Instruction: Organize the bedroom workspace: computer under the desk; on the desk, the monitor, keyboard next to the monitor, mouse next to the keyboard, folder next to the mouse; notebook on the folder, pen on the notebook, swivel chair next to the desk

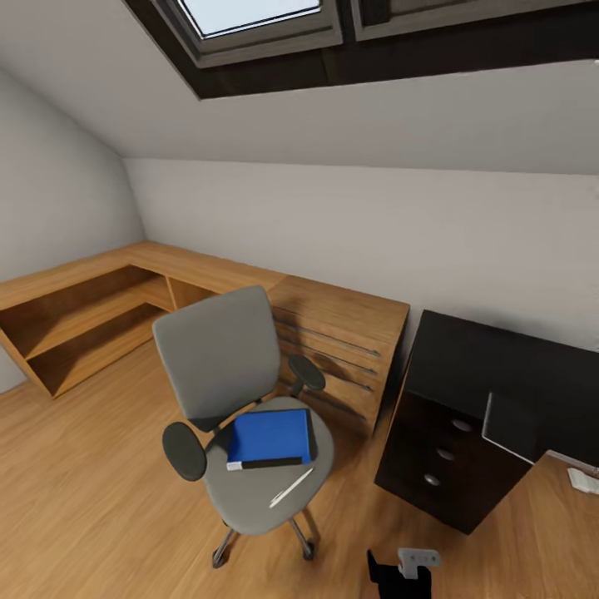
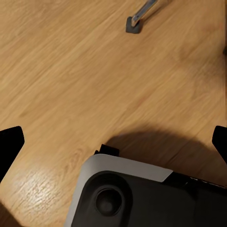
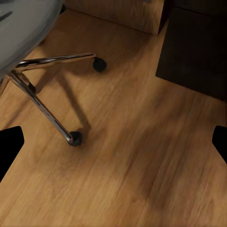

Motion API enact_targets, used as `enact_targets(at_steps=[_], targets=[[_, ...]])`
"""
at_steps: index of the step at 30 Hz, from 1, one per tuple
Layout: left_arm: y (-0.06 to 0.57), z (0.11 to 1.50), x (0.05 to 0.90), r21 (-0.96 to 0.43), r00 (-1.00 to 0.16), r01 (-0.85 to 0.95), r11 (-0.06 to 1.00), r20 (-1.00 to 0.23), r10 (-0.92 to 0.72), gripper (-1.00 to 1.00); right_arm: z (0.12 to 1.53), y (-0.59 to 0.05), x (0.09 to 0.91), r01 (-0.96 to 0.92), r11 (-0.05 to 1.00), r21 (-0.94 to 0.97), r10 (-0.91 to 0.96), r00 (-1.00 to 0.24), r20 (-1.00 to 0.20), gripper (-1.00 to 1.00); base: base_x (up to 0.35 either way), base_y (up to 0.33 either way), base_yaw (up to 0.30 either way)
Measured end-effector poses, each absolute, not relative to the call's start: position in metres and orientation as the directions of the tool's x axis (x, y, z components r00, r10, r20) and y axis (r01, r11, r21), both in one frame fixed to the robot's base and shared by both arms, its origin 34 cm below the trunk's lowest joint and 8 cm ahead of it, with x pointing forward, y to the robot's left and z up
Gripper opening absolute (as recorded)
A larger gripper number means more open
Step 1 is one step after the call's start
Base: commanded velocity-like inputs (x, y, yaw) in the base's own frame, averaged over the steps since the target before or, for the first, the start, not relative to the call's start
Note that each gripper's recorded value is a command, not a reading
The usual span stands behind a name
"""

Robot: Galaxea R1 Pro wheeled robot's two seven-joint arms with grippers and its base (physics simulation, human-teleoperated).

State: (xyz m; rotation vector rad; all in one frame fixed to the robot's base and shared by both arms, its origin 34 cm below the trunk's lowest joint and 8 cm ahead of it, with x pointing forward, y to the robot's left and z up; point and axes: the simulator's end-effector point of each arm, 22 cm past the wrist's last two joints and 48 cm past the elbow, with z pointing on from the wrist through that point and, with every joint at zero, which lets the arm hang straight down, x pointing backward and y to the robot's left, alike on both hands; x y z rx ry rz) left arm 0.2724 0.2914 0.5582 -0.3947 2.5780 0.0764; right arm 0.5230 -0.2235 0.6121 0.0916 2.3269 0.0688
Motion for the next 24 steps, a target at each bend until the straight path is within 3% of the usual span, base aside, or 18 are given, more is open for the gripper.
enact_targets(at_steps=[8,14,24], targets=[[0.2914,0.5598,0.2766,-0.026,-0.813,-0.292,0.956,-0.519,-0.263,1.00,0.6169,-0.2234,0.5266,0.045,0.996,0.080,0.089,-0.675,-0.732,1.00,0.000,0.107,-0.144],[0.2914,0.5609,0.2792,-0.028,-0.809,-0.292,0.956,-0.526,-0.263,1.00,0.6199,-0.2239,0.5290,0.045,0.996,0.079,0.089,-0.669,-0.738,1.00,0.000,0.263,-0.176],[0.2910,0.5612,0.2801,-0.030,-0.808,-0.292,0.956,-0.527,-0.263,1.00,0.6210,-0.2234,0.5298,0.044,0.996,0.080,0.089,-0.667,-0.740,1.00,0.000,0.271,-0.056]])
